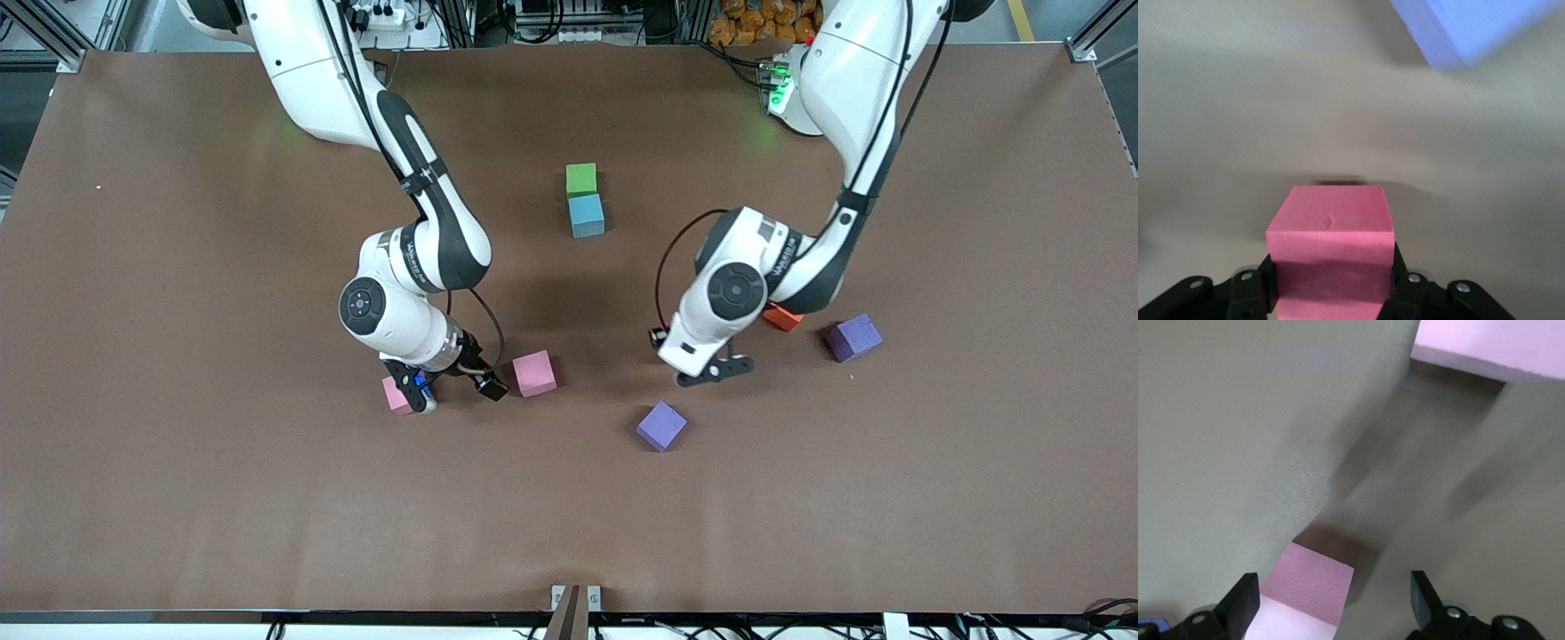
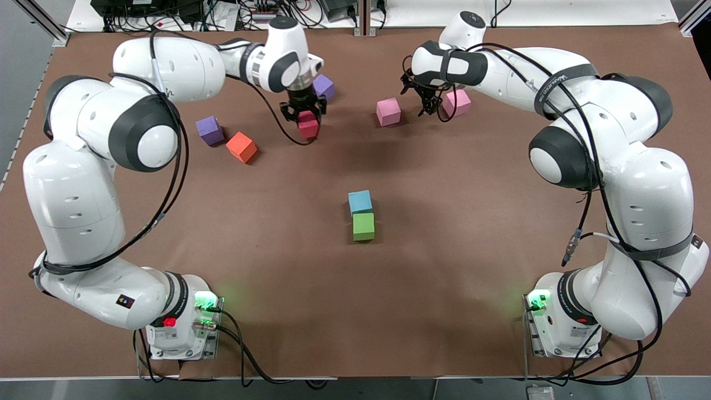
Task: Arrange blocks into number 1
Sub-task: 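Carry the red block with the left gripper while the right gripper reaches pink, then place red beside cyan with the left gripper while the right gripper grasps pink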
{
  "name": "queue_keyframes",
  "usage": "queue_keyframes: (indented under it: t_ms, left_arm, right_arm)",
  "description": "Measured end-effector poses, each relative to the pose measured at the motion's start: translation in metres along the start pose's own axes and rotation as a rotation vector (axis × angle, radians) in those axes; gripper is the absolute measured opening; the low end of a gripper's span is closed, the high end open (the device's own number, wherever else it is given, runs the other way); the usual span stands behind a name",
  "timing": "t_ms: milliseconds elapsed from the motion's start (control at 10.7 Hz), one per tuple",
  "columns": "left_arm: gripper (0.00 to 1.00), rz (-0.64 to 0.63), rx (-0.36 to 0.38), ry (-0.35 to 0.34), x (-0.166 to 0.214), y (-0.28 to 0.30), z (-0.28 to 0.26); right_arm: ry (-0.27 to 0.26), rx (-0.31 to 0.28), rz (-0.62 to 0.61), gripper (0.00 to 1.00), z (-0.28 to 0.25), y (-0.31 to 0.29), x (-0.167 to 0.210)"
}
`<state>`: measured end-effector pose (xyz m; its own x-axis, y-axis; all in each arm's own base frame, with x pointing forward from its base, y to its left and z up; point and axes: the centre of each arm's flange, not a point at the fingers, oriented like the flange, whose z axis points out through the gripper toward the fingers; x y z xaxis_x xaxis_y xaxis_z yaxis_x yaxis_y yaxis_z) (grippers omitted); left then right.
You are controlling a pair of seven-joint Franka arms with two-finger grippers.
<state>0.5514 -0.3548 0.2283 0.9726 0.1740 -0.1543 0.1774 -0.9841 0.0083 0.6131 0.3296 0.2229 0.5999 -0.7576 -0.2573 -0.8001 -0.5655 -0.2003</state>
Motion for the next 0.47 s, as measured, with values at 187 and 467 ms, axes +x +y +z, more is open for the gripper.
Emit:
queue_keyframes:
  t_ms: [187,467]
  left_arm:
    - [0.62,0.108,0.013,-0.017,-0.04,0.029,0.005]
    - [0.62,0.221,0.026,-0.038,-0.098,0.07,0.016]
  right_arm:
    - [-0.007,0.012,0.018,1.0,0.004,-0.001,0.002]
    - [-0.01,0.016,0.021,1.0,0.003,-0.002,0.002]
